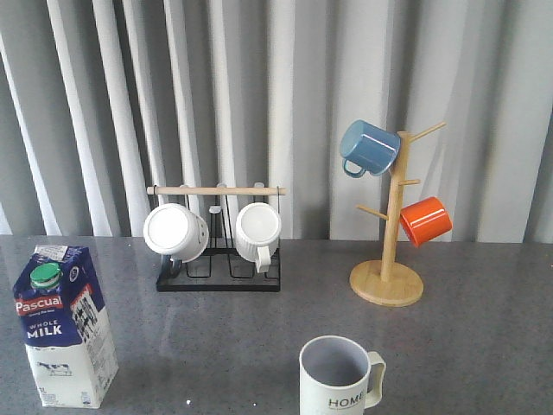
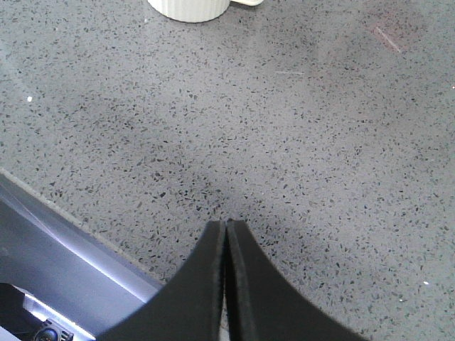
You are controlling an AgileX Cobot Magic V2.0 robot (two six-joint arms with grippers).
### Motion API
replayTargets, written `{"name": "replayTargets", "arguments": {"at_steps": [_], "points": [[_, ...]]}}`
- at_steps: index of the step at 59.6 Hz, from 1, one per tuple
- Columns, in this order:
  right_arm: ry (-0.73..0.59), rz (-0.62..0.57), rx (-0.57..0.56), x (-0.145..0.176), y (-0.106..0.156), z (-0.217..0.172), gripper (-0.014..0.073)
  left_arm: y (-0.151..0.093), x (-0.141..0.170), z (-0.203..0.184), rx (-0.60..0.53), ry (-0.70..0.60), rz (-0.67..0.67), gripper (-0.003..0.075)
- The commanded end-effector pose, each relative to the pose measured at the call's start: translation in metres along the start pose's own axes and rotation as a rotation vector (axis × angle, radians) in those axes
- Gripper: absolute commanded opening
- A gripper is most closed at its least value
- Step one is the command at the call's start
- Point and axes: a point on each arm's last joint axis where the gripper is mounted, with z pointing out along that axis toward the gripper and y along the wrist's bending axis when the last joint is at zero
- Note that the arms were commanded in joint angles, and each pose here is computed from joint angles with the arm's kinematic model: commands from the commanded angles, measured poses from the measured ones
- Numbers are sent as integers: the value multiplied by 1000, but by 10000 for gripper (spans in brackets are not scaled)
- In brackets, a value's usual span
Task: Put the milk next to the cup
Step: 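Open the right gripper and withdraw it from the mug, then lower the left gripper onto the milk carton top and grasp it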
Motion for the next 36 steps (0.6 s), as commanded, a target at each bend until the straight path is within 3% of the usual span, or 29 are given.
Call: {"name": "replayTargets", "arguments": {"at_steps": [1,22,36], "points": [[-89,-11,24,-13,-3,-5,-8,-10,-26,2,54,-59,34,557],[-91,-11,24,-13,-3,-5,-8,-29,-77,42,134,178,132,559],[-91,-3,20,-13,-3,-5,-8,-31,-85,85,156,274,99,559]]}}
